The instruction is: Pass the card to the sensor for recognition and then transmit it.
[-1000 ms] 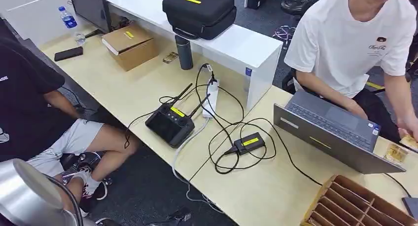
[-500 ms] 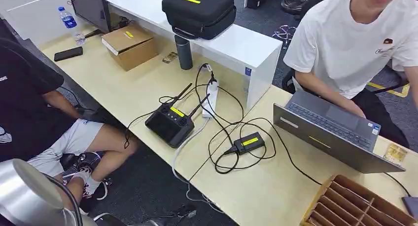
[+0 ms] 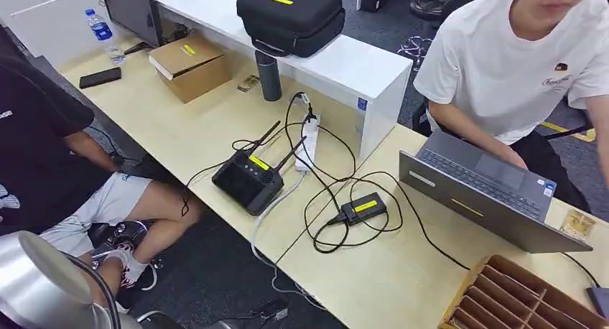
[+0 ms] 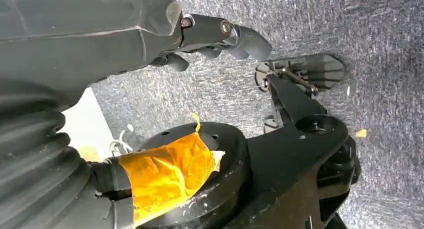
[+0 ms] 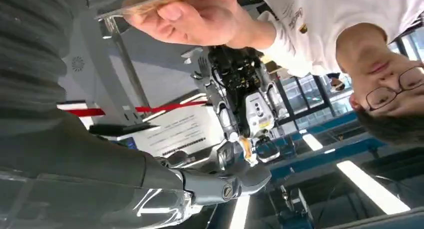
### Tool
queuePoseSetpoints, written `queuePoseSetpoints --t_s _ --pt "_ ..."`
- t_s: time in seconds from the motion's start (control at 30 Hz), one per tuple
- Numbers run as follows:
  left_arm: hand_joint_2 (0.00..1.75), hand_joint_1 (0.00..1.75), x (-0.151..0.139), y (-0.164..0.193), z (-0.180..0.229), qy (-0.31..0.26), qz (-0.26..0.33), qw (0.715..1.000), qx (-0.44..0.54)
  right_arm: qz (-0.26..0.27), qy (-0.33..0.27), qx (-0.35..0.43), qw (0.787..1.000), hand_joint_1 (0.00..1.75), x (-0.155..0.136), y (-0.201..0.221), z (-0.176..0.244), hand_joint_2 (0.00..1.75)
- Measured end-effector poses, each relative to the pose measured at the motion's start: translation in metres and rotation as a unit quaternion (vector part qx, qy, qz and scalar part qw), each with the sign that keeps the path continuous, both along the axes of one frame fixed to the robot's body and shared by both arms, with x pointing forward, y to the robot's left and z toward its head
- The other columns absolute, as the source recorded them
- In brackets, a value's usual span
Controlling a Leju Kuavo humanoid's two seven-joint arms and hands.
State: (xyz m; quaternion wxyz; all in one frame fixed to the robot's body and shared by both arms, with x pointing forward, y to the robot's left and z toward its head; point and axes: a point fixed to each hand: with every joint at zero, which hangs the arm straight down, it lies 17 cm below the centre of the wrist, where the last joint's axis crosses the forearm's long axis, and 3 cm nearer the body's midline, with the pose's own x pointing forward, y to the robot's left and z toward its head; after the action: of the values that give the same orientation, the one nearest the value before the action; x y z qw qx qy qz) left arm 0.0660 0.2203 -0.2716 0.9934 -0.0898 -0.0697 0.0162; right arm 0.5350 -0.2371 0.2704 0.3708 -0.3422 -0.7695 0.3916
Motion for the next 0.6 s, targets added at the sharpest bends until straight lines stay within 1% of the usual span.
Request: queuePoseSetpoints --t_s 0.23,0.6 --pt "1.75 0.0 -0.001 -0.004 0.001 0.003 -0.001 1.0 -0.006 0.018 0.015 0.01 1.0 1.75 -0.003 0.012 -0.013 1.75" --pt "1.75 0.0 0.0 -0.006 0.001 -0.001 -0.001 1.0 -0.01 0.021 0.026 0.025 0.999 1.75 -0.005 0.012 -0.018 1.75"
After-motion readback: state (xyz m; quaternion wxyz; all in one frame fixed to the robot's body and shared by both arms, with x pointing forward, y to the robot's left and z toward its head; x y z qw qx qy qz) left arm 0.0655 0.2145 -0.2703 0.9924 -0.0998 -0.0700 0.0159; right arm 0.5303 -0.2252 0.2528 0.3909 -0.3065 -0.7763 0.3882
